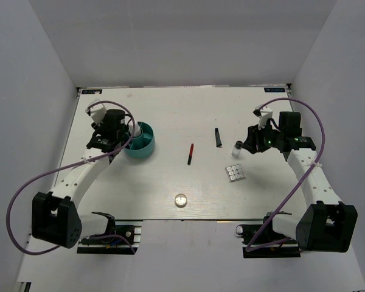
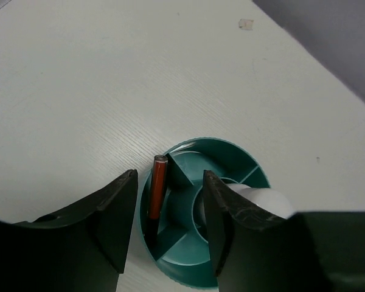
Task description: Organize the makeup
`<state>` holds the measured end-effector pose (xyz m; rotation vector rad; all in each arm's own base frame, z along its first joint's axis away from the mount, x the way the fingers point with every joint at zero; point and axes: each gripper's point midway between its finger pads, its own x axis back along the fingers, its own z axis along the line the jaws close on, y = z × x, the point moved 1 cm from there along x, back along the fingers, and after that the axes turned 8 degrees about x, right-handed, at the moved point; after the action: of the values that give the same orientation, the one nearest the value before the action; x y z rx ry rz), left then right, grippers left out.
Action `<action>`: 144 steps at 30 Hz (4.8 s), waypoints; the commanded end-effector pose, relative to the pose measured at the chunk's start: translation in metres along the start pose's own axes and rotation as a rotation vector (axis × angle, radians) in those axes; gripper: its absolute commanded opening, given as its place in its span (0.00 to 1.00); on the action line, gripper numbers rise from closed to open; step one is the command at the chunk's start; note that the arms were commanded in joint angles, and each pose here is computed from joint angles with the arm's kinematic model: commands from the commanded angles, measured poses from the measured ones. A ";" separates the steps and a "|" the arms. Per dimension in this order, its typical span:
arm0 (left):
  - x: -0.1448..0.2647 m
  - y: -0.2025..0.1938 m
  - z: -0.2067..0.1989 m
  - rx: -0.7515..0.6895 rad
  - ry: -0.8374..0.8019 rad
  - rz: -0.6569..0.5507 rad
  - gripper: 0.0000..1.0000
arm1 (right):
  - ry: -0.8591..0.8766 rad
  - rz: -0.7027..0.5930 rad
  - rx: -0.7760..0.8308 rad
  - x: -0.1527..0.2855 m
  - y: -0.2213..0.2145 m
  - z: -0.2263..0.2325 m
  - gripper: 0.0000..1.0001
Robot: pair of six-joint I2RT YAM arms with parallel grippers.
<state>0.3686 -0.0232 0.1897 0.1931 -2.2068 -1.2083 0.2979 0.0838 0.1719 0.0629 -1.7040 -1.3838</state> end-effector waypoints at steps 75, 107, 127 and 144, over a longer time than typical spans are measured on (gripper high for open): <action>0.044 -0.307 -0.158 -0.853 -0.244 0.846 0.34 | -0.035 -0.007 -0.030 0.001 0.010 -0.009 0.66; 0.101 0.077 -0.057 0.052 -0.157 -0.060 0.00 | 0.035 -0.036 -0.005 0.003 0.012 0.005 0.24; 0.014 0.047 -0.004 -0.001 0.062 -0.053 0.00 | 0.020 -0.029 0.005 0.004 0.012 0.003 0.28; -0.025 0.004 -0.007 -0.049 0.057 0.015 0.00 | 0.006 -0.016 0.005 0.002 0.011 -0.001 0.29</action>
<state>0.3907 -0.0165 0.1791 0.1699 -2.0885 -1.2354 0.2975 0.0871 0.1755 0.0673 -1.6738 -1.3893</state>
